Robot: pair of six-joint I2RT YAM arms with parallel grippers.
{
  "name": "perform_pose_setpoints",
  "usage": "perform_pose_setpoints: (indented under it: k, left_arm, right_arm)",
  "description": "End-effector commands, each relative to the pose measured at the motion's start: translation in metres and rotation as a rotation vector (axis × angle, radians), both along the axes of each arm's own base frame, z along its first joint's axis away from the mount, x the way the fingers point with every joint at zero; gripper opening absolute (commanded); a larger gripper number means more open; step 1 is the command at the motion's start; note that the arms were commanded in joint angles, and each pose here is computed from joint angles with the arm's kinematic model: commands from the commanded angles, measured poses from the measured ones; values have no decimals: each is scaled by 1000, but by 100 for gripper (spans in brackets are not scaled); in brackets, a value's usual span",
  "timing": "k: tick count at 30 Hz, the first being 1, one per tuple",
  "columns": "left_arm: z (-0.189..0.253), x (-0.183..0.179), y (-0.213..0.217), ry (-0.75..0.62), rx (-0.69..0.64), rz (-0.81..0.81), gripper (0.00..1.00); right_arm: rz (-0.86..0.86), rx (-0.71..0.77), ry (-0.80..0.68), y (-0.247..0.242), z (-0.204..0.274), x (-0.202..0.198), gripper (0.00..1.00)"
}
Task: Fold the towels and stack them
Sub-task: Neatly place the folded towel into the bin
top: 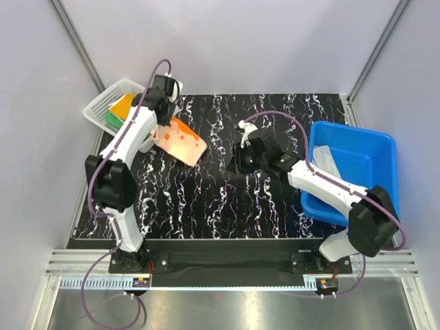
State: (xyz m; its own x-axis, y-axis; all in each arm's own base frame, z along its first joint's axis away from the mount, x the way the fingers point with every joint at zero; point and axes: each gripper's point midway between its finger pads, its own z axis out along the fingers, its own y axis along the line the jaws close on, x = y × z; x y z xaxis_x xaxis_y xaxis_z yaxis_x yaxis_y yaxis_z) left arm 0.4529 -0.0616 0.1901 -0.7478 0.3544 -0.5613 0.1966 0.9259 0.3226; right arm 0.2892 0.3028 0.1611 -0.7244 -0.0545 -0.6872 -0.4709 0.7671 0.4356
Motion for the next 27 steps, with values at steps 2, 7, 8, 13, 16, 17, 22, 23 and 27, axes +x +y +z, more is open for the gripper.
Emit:
perform_pose_setpoints:
  k: [2, 7, 8, 13, 16, 17, 22, 23, 27]
  left_arm:
    - [22, 30, 50, -18, 181, 49, 0]
    - [54, 64, 79, -88, 218, 90, 0]
    - [57, 69, 90, -99, 228, 117, 0]
    - [73, 88, 127, -195, 264, 166, 0]
    - [82, 112, 136, -303, 271, 143, 0]
    - [78, 115, 141, -307, 279, 145, 0]
    - [75, 142, 161, -374, 265, 167, 0]
    - [68, 147, 167, -372, 275, 168, 0]
    - [50, 178, 181, -407, 281, 143, 0]
  right_arm:
    - [22, 8, -115, 10, 24, 25, 33]
    - [30, -4, -100, 12, 10, 41, 33]
    - [20, 6, -96, 10, 9, 46, 33]
    - [25, 21, -68, 10, -2, 59, 32]
    - [15, 20, -65, 5, -5, 68, 32]
    - [12, 23, -66, 5, -5, 70, 32]
    - [-3, 27, -51, 0, -12, 78, 32]
    - [-1, 24, -47, 0, -15, 79, 32]
    - [-7, 17, -23, -2, -25, 82, 32]
